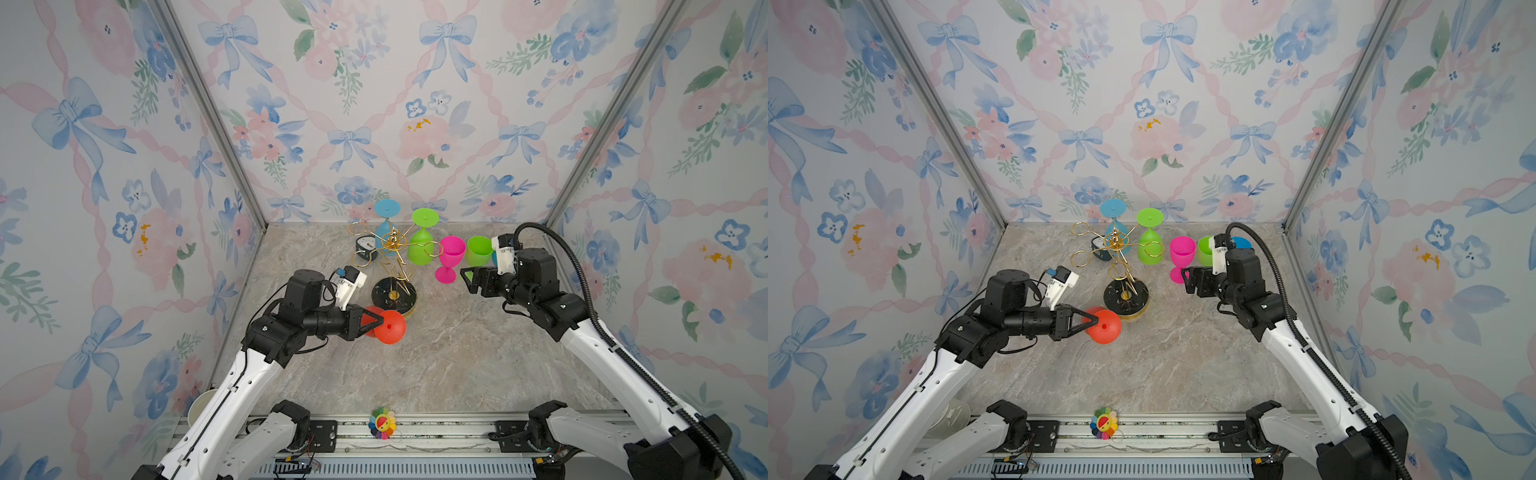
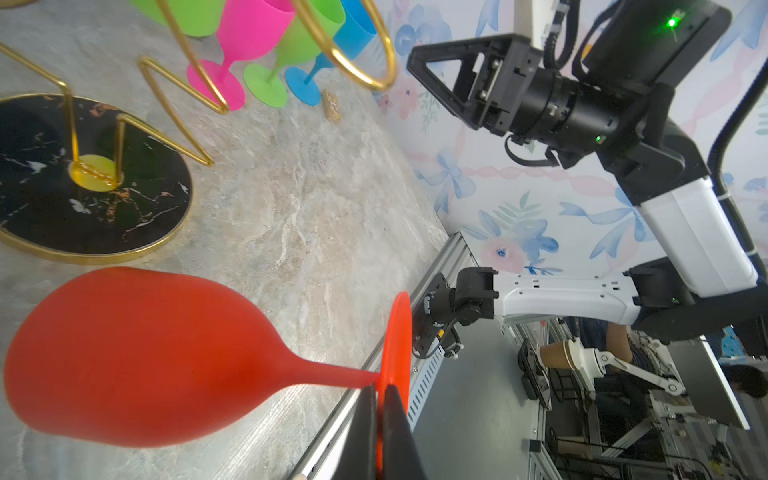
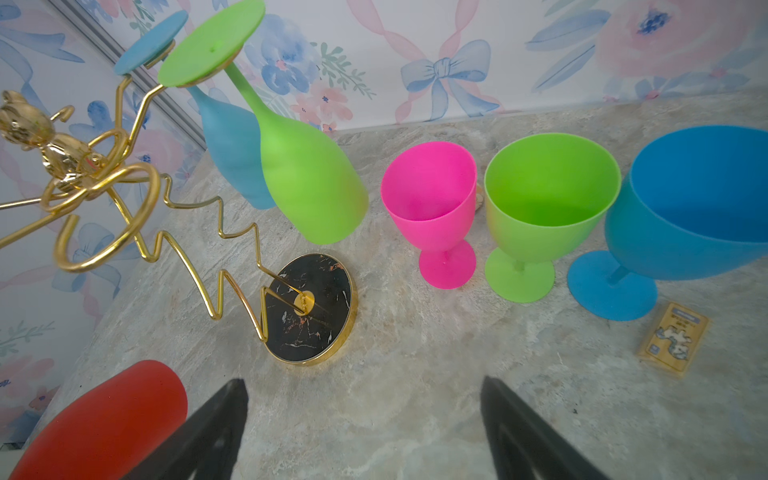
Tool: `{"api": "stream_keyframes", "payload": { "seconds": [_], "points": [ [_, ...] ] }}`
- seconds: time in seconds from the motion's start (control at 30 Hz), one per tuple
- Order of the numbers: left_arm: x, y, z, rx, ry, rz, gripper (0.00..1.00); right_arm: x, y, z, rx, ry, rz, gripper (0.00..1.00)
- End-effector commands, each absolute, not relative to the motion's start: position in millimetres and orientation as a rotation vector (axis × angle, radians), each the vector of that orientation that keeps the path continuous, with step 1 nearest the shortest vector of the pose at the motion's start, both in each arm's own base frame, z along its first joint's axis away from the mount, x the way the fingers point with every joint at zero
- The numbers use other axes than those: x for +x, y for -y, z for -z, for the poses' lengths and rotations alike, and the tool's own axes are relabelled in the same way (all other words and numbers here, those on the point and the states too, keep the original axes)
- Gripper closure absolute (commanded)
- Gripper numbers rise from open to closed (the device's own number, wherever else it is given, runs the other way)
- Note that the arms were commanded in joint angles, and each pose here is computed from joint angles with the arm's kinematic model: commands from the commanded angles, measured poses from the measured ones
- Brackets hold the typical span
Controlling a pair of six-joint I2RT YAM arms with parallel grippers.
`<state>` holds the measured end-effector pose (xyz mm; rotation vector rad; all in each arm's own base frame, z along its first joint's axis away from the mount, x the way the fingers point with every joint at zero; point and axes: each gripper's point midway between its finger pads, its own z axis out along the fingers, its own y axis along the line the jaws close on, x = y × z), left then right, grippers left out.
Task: Take the wine glass off the wine glass rack
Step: 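Swing the red glass toward the right gripper while the right gripper reaches to meet it, then close the right gripper on the red glass bowl while the left holds the base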
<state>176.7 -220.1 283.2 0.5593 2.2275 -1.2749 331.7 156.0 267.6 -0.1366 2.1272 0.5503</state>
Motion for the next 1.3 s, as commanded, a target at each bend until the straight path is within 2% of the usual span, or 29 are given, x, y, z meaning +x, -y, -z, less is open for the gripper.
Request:
{"api": "stream_keyframes", "payload": {
  "seconds": [0.0,0.27,0.63,0.9,1.27],
  "points": [
    [161,238,-299,0.708,-2.163,1.264,1.00,330,-159,-269,-0.125,-2.159,-0.560,0.11],
    [127,297,-302,1.031,-2.105,1.169,1.00,324,-150,-253,-0.064,-2.267,-0.518,0.11],
    [112,367,-347,1.327,-1.728,1.174,1.00,298,-121,-226,0.118,-2.472,-0.630,0.13],
    [106,394,-302,1.553,-1.556,0.728,1.00,291,-95,-237,0.274,-2.438,-0.780,0.14],
    [135,389,-265,1.546,-1.474,0.292,1.00,296,-109,-242,0.240,-2.476,-0.898,0.15]
  ]
}}
